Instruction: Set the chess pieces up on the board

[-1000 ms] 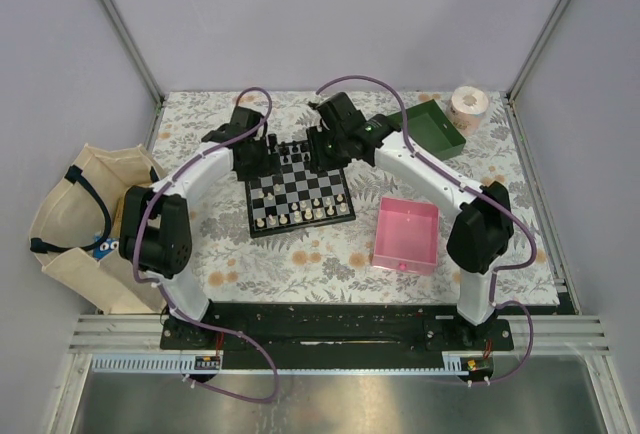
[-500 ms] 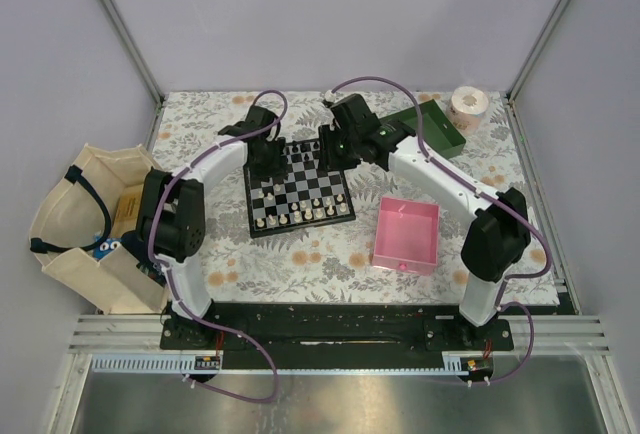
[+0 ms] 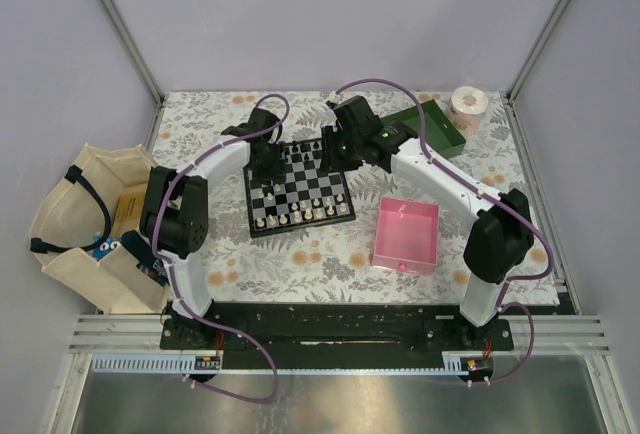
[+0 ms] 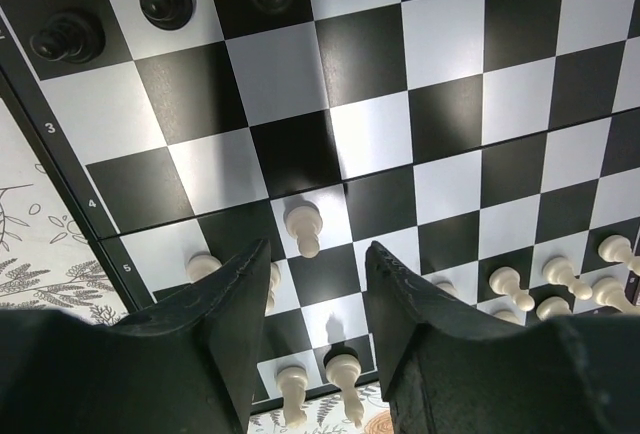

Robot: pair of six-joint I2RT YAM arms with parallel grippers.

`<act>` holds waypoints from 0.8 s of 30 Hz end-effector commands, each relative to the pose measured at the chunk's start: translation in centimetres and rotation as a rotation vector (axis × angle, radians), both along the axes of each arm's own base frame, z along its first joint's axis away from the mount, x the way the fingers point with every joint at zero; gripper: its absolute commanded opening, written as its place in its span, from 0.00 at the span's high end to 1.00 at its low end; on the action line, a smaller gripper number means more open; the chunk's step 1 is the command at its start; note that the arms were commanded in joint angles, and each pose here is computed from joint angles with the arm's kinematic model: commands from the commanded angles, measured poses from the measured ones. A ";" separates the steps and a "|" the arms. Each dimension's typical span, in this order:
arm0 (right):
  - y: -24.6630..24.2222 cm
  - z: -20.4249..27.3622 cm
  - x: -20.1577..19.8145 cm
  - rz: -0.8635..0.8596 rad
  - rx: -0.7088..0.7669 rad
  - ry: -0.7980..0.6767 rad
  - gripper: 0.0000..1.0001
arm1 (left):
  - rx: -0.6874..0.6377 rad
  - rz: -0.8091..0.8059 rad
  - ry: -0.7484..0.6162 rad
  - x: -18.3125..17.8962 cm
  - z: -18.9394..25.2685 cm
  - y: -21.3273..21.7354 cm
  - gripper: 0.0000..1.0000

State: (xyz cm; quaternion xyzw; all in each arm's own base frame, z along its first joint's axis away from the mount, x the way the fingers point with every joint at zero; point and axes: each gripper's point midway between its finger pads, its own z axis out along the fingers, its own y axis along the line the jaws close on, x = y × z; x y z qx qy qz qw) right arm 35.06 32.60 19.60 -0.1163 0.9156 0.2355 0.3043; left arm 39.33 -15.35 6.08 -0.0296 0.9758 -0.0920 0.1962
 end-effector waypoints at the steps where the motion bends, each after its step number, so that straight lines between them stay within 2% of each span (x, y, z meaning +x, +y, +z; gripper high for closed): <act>1: 0.0 2.7 0.3 -0.008 0.059 -0.056 0.61 | 0.008 -0.001 -0.035 1.4 0.3 -0.3 0.56; 4: -0.1 2.7 0.4 -0.011 0.061 -0.055 0.60 | 0.005 0.000 -0.036 1.6 0.2 -0.3 0.56; 6: -0.1 2.7 0.3 -0.010 0.064 -0.053 0.52 | 0.007 -0.003 -0.037 1.6 0.2 -0.5 0.56; 9: 0.1 2.6 0.3 -0.008 0.068 -0.048 0.48 | 0.004 -0.004 -0.037 1.7 0.2 -0.6 0.56; 15: 0.0 2.6 0.3 -0.013 0.068 -0.051 0.29 | 0.009 -0.003 -0.031 1.8 -0.2 -0.5 0.58; 24: -0.1 2.4 0.3 -0.012 0.062 -0.048 0.25 | 0.009 -0.002 -0.033 1.8 -0.2 -0.5 0.64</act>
